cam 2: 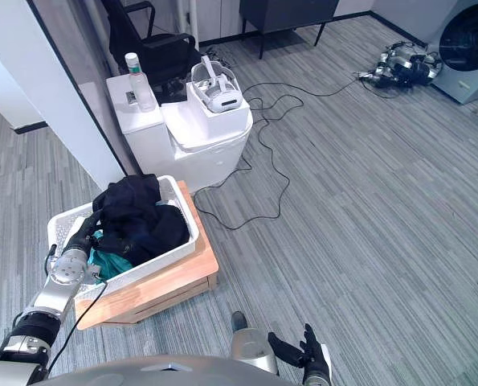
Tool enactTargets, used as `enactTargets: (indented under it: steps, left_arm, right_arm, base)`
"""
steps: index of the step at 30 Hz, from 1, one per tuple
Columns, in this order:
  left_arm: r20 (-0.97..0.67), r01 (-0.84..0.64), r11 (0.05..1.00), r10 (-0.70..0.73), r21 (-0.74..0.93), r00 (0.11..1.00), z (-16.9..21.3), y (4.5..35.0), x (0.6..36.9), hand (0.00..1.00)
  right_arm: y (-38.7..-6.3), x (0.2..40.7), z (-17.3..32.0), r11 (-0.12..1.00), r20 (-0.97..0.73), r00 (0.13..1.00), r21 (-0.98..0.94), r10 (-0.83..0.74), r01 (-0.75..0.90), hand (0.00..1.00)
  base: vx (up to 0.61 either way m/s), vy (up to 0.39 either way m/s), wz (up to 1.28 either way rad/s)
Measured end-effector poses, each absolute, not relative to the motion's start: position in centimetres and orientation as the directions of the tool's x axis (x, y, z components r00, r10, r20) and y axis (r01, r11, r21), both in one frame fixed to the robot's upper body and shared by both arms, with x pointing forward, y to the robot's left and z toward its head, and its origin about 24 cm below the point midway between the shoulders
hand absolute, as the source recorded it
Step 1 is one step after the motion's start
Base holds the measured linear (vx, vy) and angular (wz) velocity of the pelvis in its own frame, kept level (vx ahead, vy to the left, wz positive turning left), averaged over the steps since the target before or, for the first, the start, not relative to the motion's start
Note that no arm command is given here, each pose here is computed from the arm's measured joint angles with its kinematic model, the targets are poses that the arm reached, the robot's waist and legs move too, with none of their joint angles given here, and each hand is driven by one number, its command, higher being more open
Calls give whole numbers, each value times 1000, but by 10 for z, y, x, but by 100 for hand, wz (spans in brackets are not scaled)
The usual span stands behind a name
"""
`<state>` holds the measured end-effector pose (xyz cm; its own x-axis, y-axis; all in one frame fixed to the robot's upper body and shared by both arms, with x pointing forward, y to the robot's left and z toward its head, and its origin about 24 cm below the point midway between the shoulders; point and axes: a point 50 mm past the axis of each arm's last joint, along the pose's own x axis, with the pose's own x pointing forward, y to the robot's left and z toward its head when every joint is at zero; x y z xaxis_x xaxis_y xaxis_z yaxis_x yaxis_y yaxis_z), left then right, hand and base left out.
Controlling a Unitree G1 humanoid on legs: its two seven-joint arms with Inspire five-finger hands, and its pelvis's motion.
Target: Tidy up the quilt and then pick up the clothes from the bed and put them into the laundry hamper
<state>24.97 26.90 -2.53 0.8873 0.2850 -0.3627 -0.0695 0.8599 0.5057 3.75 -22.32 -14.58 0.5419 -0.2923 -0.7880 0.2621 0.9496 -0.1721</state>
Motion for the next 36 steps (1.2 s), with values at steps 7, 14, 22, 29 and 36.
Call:
enactTargets:
  steps: [7,14,22,29,36]
  left_arm:
    - [-192,-271,860,382,433,904,18,301,249,100]
    - [-20,-445,845,472,298,882,59,320,247,100]
    - [188,-694,714,673,90,716,111,351,232,100]
    - [-236,-874,482,859,69,455,18,391,163,100]
    - [-836,-817,546,526,188,159,-141,285,13,100]
  right_arm:
    - [-222,30,-148,948,-803,519,-171,-292,268,100]
    - [-221,20,-151,946,-827,481,-177,-293,272,100]
    - [-220,16,-154,953,-843,460,-185,-280,241,100]
    - [-223,20,-155,959,-861,444,-155,-249,238,100]
    - [-199,34,-157,971,-844,520,-5,-132,239,100]
  base:
    - [-7,-3,17]
    - [-20,4,13]
    - [-14,1,8]
    - [8,1,2]
    - [35,14,13]
